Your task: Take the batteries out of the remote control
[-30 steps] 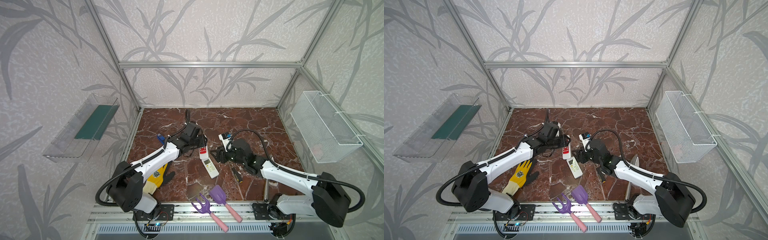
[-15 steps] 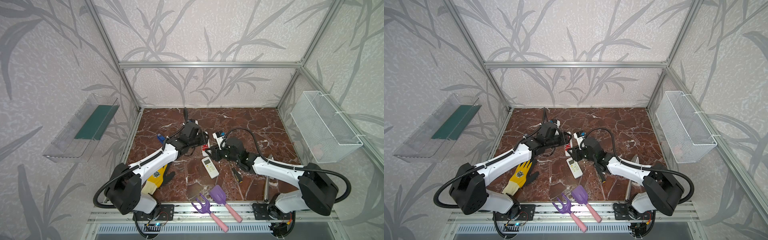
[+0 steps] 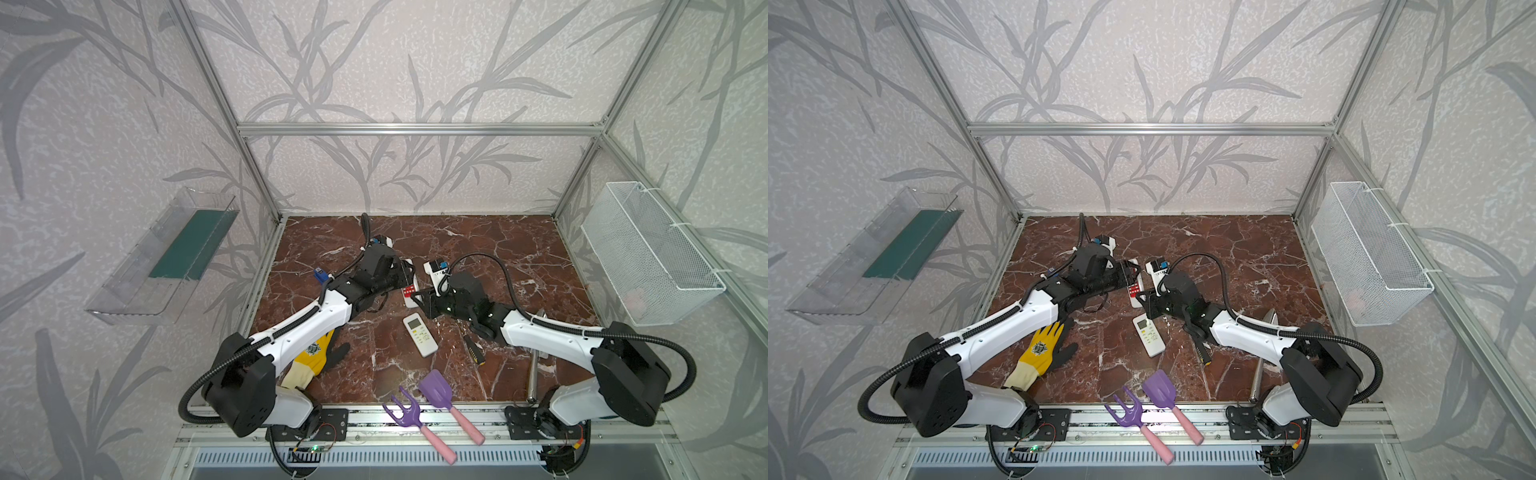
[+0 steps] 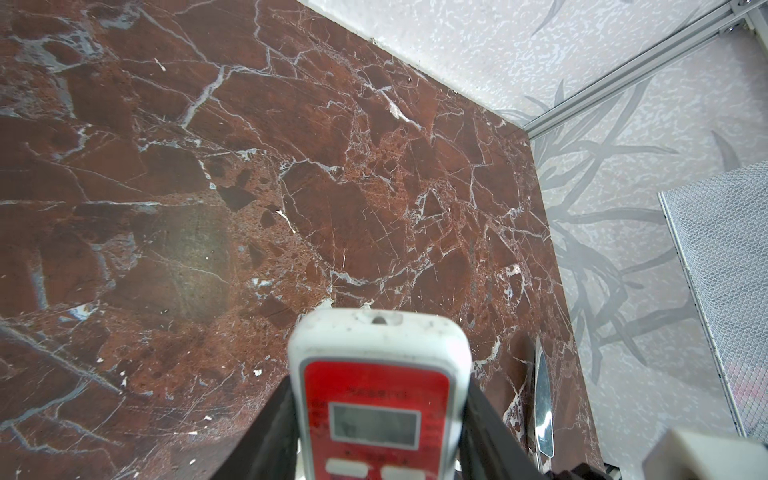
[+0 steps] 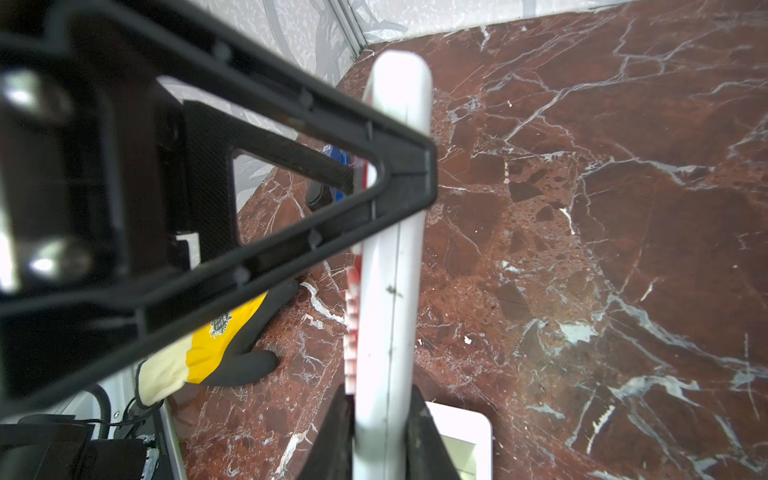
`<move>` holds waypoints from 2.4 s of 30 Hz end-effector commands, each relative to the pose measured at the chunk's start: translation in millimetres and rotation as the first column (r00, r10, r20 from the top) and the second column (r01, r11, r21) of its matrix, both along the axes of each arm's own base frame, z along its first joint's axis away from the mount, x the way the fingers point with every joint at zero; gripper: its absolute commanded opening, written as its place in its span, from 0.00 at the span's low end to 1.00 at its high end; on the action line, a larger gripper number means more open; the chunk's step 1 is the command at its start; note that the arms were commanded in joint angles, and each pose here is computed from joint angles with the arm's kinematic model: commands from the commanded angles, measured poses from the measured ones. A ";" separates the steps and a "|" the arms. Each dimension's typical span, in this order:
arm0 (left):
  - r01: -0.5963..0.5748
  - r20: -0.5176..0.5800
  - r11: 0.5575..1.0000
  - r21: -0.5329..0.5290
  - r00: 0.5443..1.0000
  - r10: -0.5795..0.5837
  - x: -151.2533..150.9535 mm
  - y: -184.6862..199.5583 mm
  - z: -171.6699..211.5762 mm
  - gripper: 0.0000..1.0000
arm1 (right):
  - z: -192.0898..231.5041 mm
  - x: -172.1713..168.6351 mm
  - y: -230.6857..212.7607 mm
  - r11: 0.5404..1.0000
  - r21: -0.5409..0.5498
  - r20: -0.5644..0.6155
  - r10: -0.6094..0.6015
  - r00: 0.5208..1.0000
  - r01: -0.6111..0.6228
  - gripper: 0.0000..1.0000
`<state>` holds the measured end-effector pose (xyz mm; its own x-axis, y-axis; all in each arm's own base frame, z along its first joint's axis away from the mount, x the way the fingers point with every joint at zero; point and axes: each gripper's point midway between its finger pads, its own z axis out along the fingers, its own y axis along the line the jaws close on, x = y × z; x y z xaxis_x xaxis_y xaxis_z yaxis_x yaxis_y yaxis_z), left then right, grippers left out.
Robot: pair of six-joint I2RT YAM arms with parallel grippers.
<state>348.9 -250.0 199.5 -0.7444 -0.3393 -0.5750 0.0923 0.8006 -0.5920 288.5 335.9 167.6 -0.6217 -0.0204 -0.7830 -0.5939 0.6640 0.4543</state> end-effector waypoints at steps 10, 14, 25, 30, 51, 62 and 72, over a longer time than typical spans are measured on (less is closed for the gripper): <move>-0.067 -0.007 0.995 0.072 0.998 0.068 -8.9 24.6 31.7 0.99 | 24.0 17.0 -31.7 0.878 -0.421 0.573 0.062 0.817 0.229 0.03; -0.090 -0.027 0.995 0.053 0.995 0.091 -14.4 32.0 44.0 0.99 | 38.7 17.1 -39.4 0.821 -0.458 0.716 0.112 0.689 0.342 0.03; -0.053 -0.099 0.996 -0.070 0.994 0.046 -16.7 11.0 51.9 0.87 | 70.6 12.1 -40.3 0.719 -0.409 0.870 0.122 0.478 0.562 0.02; -0.058 -0.123 0.993 -0.102 0.991 0.045 -14.6 5.0 43.6 0.74 | 78.7 8.5 -37.9 0.682 -0.365 0.907 0.107 0.407 0.634 0.00; -0.118 -0.099 0.989 -0.084 0.989 0.109 -4.1 12.9 29.8 0.00 | 85.5 -5.9 -26.7 0.709 -0.341 0.915 0.100 0.391 0.617 0.38; -0.172 -0.009 0.969 -0.178 0.985 0.174 18.5 37.1 37.1 0.00 | 41.5 -15.8 -40.2 0.840 -0.454 0.704 0.133 0.697 0.298 0.99; -0.107 0.106 0.946 -0.305 0.984 0.145 16.0 41.6 30.4 0.00 | 31.6 -12.0 -67.4 0.975 -0.176 0.244 -0.092 0.965 0.137 0.99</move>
<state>359.3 -198.6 184.4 -0.6728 -0.5716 -0.4698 -0.0635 0.6772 -0.7330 292.3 256.2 206.2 -0.1992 -0.2731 -0.9411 -0.5582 0.8210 -0.1201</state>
